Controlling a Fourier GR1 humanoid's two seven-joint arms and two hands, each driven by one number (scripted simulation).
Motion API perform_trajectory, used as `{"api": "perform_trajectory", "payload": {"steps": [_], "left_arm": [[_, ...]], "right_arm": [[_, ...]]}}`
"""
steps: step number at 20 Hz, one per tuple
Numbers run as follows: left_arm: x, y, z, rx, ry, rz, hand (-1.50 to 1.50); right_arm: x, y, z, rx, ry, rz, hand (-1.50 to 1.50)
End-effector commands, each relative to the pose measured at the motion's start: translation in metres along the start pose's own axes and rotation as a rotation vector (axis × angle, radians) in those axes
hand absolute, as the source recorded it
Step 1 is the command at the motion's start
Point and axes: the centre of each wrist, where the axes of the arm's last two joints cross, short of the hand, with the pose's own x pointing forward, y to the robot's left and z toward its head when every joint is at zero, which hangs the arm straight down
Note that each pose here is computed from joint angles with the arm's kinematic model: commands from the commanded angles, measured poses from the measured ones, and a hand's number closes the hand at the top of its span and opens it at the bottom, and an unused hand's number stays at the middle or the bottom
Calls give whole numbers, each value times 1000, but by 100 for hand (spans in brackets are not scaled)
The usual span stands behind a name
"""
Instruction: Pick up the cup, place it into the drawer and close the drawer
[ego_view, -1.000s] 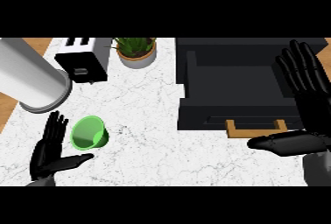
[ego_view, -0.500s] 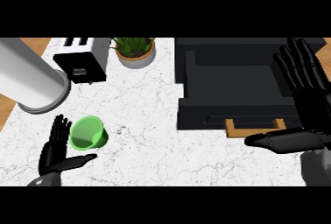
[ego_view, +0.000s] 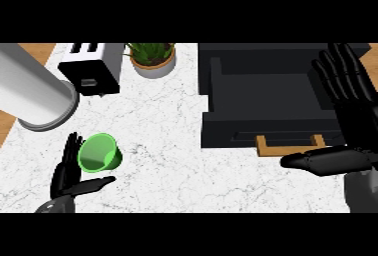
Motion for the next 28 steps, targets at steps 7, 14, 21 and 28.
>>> {"api": "perform_trajectory", "payload": {"steps": [7,14,21,28], "left_arm": [[2,-17,-13,-68,-76,53,-150],[10,-17,-27,-167,-88,237,150],[13,-37,-34,23,-323,-102,150],[12,-62,-42,117,-378,-73,150]], "right_arm": [[9,-5,-8,6,3,13,-150],[1,-20,1,-1,4,4,-150],[2,-14,-7,3,5,23,-150],[-2,-13,2,-5,8,-3,-150]]}}
